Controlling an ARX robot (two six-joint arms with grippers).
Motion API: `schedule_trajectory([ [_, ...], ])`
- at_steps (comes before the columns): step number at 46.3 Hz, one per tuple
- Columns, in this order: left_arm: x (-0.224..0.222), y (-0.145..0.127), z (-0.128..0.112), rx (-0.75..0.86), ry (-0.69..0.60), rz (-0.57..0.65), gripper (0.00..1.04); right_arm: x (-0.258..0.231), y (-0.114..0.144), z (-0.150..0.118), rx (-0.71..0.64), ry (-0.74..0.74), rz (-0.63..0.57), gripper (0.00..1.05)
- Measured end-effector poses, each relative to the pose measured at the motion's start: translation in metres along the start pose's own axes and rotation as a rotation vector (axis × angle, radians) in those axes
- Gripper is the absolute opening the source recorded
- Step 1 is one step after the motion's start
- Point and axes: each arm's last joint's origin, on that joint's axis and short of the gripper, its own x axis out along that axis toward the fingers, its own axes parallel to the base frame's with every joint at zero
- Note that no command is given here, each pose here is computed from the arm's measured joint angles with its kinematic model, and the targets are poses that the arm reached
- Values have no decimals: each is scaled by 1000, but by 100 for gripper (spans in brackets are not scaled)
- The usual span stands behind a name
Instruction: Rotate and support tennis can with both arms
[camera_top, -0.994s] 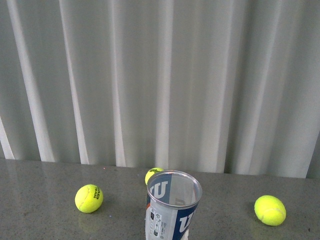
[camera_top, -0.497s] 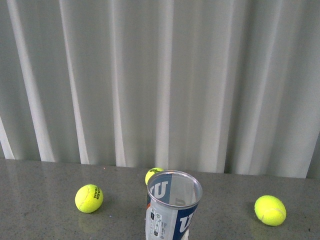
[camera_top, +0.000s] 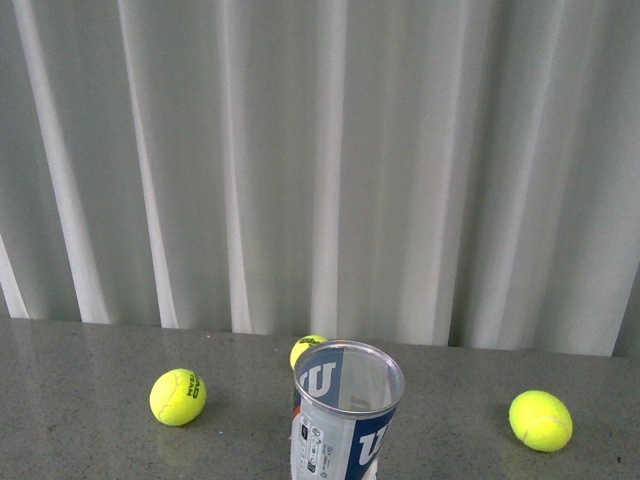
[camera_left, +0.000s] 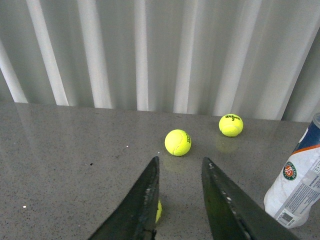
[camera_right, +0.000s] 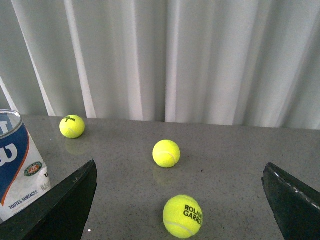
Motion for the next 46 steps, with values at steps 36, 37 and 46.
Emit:
schedule_trajectory([
  [36, 0, 0, 0, 0, 0, 0, 98, 0, 0, 0, 0, 0, 0, 98],
  [37, 0, 0, 0, 0, 0, 0, 98, 0, 0, 0, 0, 0, 0, 98],
  [46, 0, 0, 0, 0, 0, 0, 98, 0, 0, 0, 0, 0, 0, 98],
])
